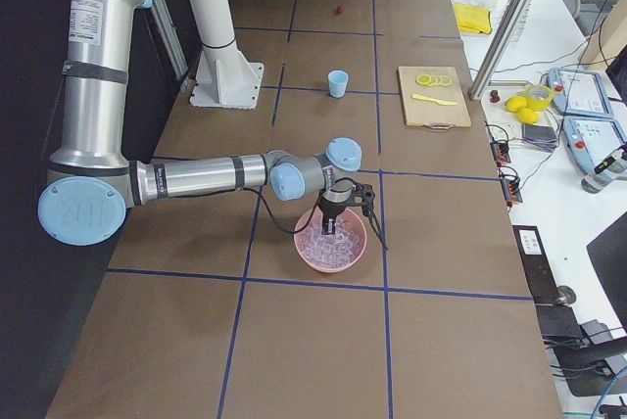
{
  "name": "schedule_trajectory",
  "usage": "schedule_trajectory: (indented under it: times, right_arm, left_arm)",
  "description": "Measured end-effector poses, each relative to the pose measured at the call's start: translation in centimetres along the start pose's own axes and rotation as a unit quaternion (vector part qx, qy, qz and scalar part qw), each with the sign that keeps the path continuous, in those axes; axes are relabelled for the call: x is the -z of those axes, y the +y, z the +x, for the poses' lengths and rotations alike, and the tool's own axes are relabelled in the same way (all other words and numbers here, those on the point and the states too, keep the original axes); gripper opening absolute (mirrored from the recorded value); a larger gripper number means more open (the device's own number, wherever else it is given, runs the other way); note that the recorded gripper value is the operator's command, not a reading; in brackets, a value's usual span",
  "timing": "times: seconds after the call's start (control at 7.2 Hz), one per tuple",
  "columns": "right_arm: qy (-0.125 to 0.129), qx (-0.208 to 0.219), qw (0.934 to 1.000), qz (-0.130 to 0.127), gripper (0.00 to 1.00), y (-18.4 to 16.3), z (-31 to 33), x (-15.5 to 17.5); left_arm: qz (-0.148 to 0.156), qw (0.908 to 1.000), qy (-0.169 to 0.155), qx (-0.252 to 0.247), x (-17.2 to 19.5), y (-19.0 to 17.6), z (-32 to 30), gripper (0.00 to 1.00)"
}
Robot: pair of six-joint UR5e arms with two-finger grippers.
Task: Put ice and strawberries in cup
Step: 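Carry the second ice cube with the right gripper over the cup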
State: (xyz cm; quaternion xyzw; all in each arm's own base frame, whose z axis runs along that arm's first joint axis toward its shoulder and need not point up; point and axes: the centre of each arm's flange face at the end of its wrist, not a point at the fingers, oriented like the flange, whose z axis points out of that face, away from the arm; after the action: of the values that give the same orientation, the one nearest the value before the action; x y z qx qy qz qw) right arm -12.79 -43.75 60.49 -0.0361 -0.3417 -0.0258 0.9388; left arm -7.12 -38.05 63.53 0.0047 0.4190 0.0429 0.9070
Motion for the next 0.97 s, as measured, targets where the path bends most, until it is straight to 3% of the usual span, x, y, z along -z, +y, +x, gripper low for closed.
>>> schedule_trajectory:
  times: [0.28, 0.56, 0.69, 0.97]
  right_arm:
    - [-0.008, 0.013, 0.9998, 0.015, 0.00, 1.4, -1.1, 2.2]
    - [-0.033, 0.020, 0.9980, 0.049, 0.00, 3.5, -4.9, 7.4]
    - [-0.058, -0.004, 0.9965, 0.060, 0.00, 3.9, -8.5, 9.6]
    - [-0.116, -0.068, 0.9895, 0.052, 0.01, 3.7, -19.9, 11.8]
  left_arm:
    - [0.000, 1.0000, 0.000, -0.001, 0.0, 0.0, 0.0, 1.00]
    - [0.000, 1.0000, 0.000, -0.001, 0.0, 0.0, 0.1, 1.00]
    - [0.001, 1.0000, 0.000, -0.001, 0.0, 0.0, 0.1, 1.00]
    - [0.001, 1.0000, 0.001, -0.001, 0.0, 0.0, 0.1, 1.00]
